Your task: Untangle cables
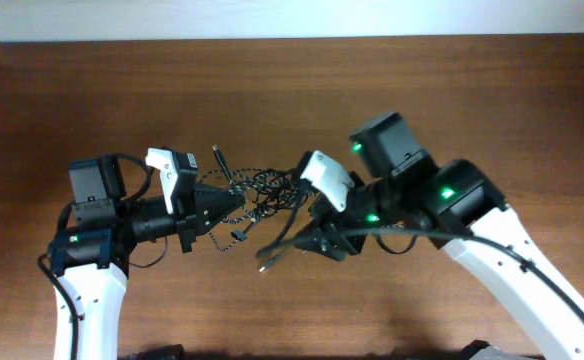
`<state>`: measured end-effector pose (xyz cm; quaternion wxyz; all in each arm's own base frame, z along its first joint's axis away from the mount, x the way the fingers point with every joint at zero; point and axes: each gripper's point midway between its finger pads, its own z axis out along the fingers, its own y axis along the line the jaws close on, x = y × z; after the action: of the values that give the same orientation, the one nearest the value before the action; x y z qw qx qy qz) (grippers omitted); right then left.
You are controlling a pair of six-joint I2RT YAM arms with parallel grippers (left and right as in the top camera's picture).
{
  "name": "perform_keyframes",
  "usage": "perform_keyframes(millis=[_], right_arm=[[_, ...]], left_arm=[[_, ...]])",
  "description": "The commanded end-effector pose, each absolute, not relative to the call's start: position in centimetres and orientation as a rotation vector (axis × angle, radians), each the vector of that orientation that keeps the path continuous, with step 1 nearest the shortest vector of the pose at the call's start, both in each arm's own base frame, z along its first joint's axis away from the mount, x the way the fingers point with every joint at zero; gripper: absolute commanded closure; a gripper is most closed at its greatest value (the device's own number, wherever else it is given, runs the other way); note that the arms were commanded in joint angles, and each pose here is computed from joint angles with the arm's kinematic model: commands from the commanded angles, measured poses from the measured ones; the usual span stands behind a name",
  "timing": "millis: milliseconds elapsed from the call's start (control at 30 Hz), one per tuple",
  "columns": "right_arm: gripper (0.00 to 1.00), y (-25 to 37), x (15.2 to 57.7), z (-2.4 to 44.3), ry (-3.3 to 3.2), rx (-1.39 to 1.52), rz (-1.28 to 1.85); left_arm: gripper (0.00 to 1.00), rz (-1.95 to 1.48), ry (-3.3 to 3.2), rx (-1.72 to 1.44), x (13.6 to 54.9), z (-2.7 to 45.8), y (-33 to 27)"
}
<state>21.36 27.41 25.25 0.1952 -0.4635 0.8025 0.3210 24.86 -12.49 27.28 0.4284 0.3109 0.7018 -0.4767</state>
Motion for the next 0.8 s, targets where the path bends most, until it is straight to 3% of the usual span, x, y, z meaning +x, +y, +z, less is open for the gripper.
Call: perform_keyframes(millis=[0, 133, 233, 300, 333, 467, 767], right_arm=[[0.34, 27.3, 25.1, 22.2, 2.372, -1.163, 0.662], [0.38, 28.1, 29.1, 18.0, 2.494, -1.007, 0.556], [0.42, 26.4, 32.0, 17.3, 2.537, -0.79, 0.365], [0.45, 26.6, 31.9, 17.4, 2.561, -0.719, 0.402], [0.55, 27.1, 31.5, 17.5, 2.615, -0.594, 0.486], [0.57, 28.1, 31.2, 17.9, 2.714, -0.2, 0.656], [0.78, 28.2, 31.2, 16.4, 2.767, -0.056, 0.671]], left_arm=[[1.0, -1.19, 1.675, 0.822, 24.3, 28.9, -12.7], [1.0, -1.19, 1.675, 0.822, 24.3, 28.9, -12.7], [1.0, -1.197, 1.682, 0.816, 24.2, 28.9, -12.7], [1.0, -1.197, 1.682, 0.816, 24.2, 28.9, -12.7], [1.0, -1.197, 1.682, 0.816, 24.2, 28.9, -12.7], [1.0, -1.198, 1.683, 0.816, 24.2, 28.8, -12.7], [1.0, -1.203, 1.692, 0.809, 24.2, 28.7, -12.7]])
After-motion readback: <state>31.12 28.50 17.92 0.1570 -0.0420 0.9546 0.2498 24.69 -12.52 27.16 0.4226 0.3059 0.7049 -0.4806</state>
